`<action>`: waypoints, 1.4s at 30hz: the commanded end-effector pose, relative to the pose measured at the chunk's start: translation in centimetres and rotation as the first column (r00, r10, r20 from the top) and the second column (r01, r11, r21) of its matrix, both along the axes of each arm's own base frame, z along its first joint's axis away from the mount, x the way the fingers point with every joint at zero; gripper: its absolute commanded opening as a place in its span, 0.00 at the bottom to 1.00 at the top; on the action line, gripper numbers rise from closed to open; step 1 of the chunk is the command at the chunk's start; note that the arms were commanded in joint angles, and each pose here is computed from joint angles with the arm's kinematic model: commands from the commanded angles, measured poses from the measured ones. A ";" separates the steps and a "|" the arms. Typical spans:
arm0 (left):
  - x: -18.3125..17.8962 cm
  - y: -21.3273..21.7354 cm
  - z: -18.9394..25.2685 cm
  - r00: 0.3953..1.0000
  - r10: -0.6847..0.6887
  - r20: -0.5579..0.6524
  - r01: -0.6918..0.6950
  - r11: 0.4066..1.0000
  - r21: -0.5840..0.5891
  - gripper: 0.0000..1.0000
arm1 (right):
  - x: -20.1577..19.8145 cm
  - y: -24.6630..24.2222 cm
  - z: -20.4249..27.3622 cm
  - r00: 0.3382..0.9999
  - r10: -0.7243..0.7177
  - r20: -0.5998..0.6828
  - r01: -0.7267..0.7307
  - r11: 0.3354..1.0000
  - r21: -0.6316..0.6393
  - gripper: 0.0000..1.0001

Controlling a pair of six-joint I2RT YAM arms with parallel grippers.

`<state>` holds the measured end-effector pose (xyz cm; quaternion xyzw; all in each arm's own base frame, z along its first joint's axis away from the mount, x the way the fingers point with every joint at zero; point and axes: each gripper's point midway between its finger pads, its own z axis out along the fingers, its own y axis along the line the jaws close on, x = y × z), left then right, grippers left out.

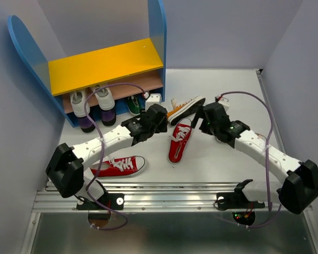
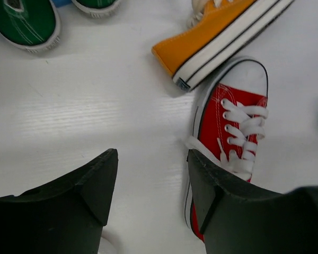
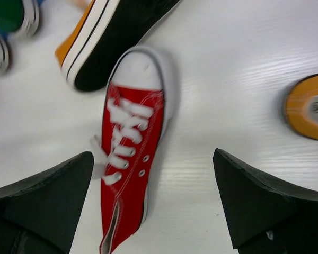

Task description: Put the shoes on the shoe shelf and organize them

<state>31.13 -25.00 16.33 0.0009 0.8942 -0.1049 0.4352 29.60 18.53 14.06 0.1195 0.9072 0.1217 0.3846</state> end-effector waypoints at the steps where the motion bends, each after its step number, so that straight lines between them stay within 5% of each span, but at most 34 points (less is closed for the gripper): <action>1: -3.1 -2.2 -1.3 0.994 -0.101 -0.052 0.100 0.995 -0.025 0.69 | 0.8 -5.4 1.5 0.987 -0.156 0.047 0.157 0.988 -0.014 1.00; 10: -12.7 -8.0 -4.7 0.892 -0.421 -0.164 0.422 0.906 -0.030 0.78 | 1.5 -7.7 2.9 0.947 -0.315 0.060 0.308 0.945 0.109 1.00; 24: -11.4 -8.8 -9.2 0.914 -0.355 -0.197 0.380 0.919 0.105 0.60 | 1.1 -7.4 3.1 0.954 -0.294 0.064 0.285 0.951 0.120 1.00; 26: -10.8 -8.8 -8.9 0.924 -0.342 -0.173 0.365 0.923 0.124 0.51 | 1.0 -7.4 3.1 0.954 -0.293 0.064 0.284 0.951 0.123 1.00; 30: -10.3 -8.9 -8.2 0.927 -0.338 -0.159 0.361 0.921 0.144 0.00 | 1.0 -7.4 3.0 0.955 -0.291 0.062 0.282 0.951 0.127 1.00; 42: -10.6 -6.6 -0.1 0.928 -0.370 -0.047 0.373 0.920 0.119 0.00 | 1.5 -7.4 3.2 0.950 -0.301 0.078 0.290 0.948 0.129 1.00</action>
